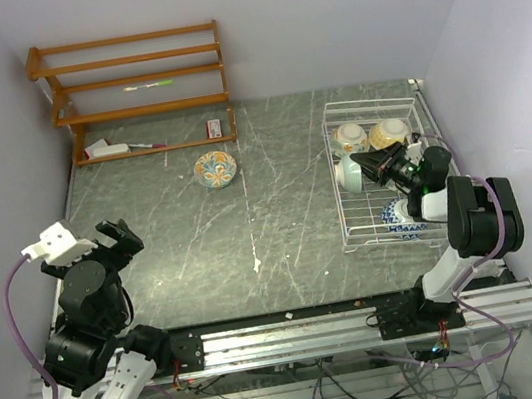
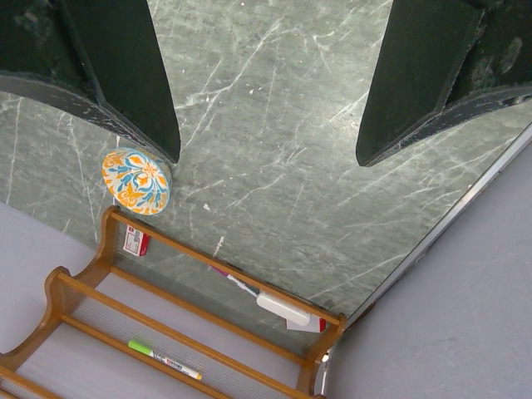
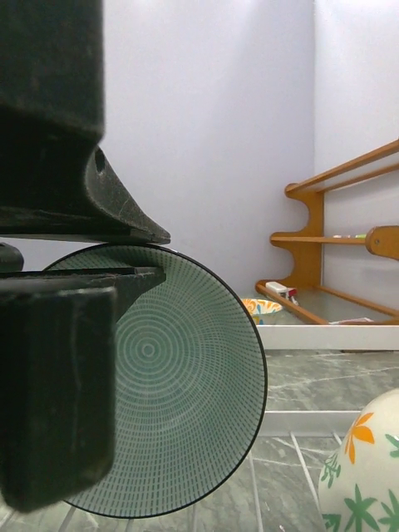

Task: Load the bowls into the dish rack

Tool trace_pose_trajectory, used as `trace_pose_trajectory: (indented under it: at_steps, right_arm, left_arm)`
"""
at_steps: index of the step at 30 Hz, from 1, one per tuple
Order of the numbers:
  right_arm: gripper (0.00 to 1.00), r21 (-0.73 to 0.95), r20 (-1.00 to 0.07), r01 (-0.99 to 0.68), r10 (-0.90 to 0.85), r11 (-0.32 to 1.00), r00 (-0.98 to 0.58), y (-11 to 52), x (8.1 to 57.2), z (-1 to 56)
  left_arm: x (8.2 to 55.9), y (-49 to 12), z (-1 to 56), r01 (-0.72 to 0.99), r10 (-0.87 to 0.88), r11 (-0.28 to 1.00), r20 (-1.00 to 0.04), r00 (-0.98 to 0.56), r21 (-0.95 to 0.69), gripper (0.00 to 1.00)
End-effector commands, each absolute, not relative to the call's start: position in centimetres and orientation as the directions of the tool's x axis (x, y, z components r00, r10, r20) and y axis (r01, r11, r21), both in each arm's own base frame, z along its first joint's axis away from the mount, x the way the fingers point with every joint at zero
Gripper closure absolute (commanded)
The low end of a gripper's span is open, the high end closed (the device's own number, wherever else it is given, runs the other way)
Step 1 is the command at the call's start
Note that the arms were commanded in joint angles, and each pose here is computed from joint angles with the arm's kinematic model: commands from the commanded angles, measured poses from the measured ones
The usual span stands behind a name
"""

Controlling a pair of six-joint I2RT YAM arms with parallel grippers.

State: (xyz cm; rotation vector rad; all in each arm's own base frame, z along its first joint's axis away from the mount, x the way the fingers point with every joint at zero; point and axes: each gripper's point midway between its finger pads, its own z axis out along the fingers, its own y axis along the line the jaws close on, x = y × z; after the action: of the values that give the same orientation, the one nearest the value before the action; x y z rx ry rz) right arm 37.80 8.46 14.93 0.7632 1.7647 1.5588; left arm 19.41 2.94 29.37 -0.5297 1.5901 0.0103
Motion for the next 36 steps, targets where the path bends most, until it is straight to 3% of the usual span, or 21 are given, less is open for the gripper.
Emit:
trace_pose_trajectory:
  at_steps: [1,16,36]
  right_arm:
    - [0.95,0.980,-0.030,0.142,0.808,0.140,-0.588,7.6,37.0,10.9]
    - [0.88,0.952,0.003,0.253,0.823,0.171,-0.568,5.1,34.1,6.8]
    - [0.83,0.927,-0.096,0.262,0.845,0.269,-0.527,2.0,33.4,7.1]
  left_arm:
    - [19.2,3.4,29.8,-0.353,-0.330,0.879,-0.943,0.032,-0.319,0.02]
    - [19.4,3.3,29.6,-0.351,-0.326,0.882,-0.945,0.022,-0.313,0.02]
    - [19.5,3.2,29.5,-0.352,-0.330,0.882,-0.944,0.016,-0.314,0.02]
